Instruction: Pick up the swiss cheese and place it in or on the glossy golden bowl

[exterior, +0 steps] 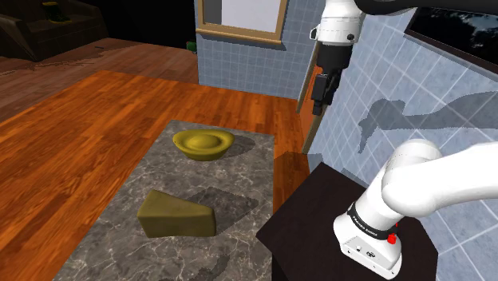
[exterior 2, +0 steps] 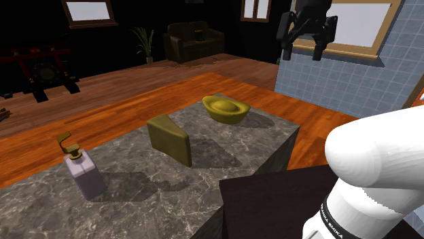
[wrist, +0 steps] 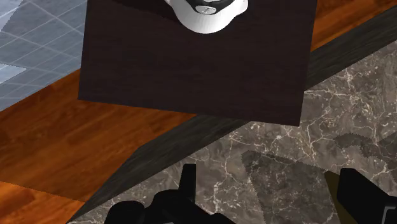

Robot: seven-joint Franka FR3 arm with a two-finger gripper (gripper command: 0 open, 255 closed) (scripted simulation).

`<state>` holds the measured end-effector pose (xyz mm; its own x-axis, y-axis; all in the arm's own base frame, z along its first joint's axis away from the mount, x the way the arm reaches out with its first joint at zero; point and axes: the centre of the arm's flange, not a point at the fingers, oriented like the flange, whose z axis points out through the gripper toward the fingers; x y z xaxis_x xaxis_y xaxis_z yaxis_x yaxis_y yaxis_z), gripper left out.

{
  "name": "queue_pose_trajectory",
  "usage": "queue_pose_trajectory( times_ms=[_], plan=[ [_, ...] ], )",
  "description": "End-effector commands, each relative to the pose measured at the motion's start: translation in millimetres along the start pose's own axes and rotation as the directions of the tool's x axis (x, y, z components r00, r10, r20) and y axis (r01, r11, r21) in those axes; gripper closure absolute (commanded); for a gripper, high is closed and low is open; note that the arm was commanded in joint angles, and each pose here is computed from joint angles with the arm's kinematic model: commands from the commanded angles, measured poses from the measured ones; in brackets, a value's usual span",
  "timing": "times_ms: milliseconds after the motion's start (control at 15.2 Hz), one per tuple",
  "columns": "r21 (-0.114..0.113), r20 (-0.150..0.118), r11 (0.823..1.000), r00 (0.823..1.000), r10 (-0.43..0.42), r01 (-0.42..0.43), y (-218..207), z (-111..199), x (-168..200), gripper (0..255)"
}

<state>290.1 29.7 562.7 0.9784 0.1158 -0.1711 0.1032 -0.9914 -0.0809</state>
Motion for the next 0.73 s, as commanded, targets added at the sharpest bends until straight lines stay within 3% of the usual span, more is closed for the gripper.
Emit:
queue_pose_trajectory(
  times_ms=[0,660],
  plan=[
    [0.0,0.0,1.0,1.0,0.0,0.0,0,0,0,0],
    [-0.038,-0.034,0.994,0.994,-0.102,0.101,-87,70,71,0]
  ],
)
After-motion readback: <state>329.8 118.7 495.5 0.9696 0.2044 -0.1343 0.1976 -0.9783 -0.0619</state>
